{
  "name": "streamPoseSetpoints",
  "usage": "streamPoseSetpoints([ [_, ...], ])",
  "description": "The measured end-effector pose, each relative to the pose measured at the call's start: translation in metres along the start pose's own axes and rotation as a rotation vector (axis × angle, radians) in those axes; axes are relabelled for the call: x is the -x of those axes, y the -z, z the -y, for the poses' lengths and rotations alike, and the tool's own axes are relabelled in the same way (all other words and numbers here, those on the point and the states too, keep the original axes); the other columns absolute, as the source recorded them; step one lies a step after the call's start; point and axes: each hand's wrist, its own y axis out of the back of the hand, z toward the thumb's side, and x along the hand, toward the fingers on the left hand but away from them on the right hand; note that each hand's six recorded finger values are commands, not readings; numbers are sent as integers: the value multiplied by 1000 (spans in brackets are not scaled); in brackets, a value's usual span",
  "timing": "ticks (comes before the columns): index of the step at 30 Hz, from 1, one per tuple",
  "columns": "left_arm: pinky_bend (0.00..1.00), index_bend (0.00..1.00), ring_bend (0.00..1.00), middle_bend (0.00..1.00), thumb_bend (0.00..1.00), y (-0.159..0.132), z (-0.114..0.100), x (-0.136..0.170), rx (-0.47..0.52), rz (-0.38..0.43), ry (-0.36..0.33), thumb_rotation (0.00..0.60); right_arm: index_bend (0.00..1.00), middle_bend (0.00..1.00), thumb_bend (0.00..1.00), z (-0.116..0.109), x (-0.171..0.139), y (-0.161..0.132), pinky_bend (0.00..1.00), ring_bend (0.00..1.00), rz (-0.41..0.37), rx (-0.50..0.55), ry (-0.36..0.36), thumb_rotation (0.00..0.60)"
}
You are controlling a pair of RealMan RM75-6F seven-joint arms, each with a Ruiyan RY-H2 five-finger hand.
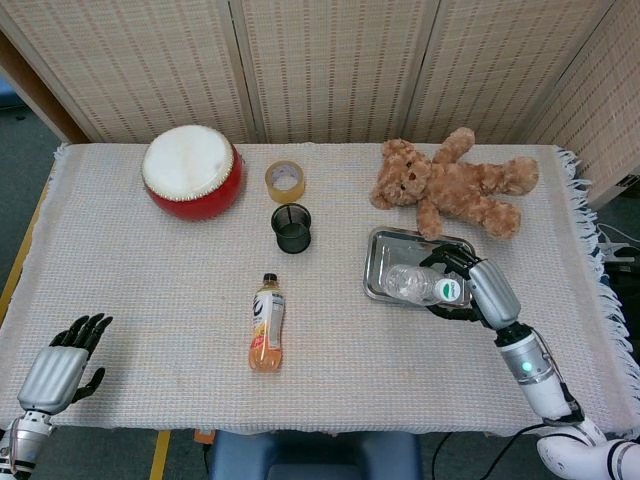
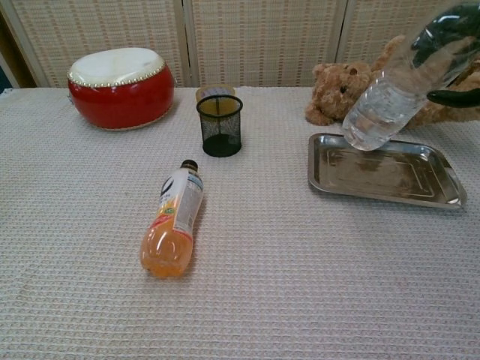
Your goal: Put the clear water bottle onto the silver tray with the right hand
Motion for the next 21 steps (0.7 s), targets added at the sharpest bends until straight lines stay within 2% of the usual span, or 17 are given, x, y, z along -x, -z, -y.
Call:
streamPoseSetpoints([
  [8,234,0,47,47,417,-1,2,-2,-7,-1,10,600,681,478,0,5,6,62,459,246,129,-28,-27,600],
  [16,234,0,48,47,417,-2,3,-2,-9,0,14,600,666,478,0,10,17,99,459,246,198,9,-14,600],
  [18,235,0,49,48,417,-2,4,-2,-12,1,15,600,643,478,0,12,19,105,459,246,212,25,-17,600],
  [21,235,0,49,47,417,-2,4,-3,-10,0,17,600,540,451,0,15,21,112,459,200,227,42,-28,600],
])
